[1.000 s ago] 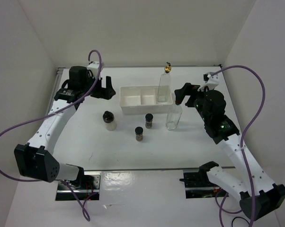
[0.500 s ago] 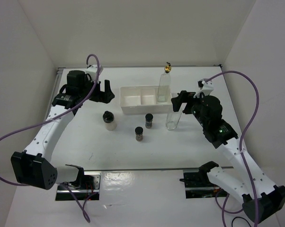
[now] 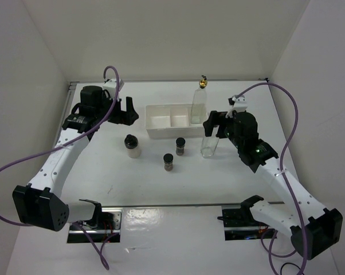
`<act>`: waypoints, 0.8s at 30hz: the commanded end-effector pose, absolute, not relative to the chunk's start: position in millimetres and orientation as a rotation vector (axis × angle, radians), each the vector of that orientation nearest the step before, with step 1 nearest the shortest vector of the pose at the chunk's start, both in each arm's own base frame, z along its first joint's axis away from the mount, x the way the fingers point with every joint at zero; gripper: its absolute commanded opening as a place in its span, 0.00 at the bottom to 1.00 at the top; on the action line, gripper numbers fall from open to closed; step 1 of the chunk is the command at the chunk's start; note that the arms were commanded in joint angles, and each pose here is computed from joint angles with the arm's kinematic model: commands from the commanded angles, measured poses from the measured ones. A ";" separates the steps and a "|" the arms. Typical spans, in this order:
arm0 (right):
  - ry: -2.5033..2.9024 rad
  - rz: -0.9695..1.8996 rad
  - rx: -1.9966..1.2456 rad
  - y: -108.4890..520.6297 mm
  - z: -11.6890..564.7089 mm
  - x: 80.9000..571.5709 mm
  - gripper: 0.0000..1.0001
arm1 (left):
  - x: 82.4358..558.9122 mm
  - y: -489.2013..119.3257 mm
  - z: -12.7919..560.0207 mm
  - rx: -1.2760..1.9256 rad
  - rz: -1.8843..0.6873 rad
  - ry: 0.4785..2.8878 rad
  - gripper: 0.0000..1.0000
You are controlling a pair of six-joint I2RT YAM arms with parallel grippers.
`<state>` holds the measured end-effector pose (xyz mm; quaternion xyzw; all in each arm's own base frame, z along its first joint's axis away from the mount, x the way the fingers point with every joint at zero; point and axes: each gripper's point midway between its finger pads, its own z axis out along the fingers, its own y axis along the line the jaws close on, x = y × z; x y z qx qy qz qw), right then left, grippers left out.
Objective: Organize the condiment bottles
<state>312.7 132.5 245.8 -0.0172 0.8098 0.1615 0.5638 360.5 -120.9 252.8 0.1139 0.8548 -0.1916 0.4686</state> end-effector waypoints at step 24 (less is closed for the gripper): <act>1.884 0.290 -0.077 136.3 245.3 337.7 0.50 | 364.5 -122.0 272.6 0.289 -0.462 2.025 1.00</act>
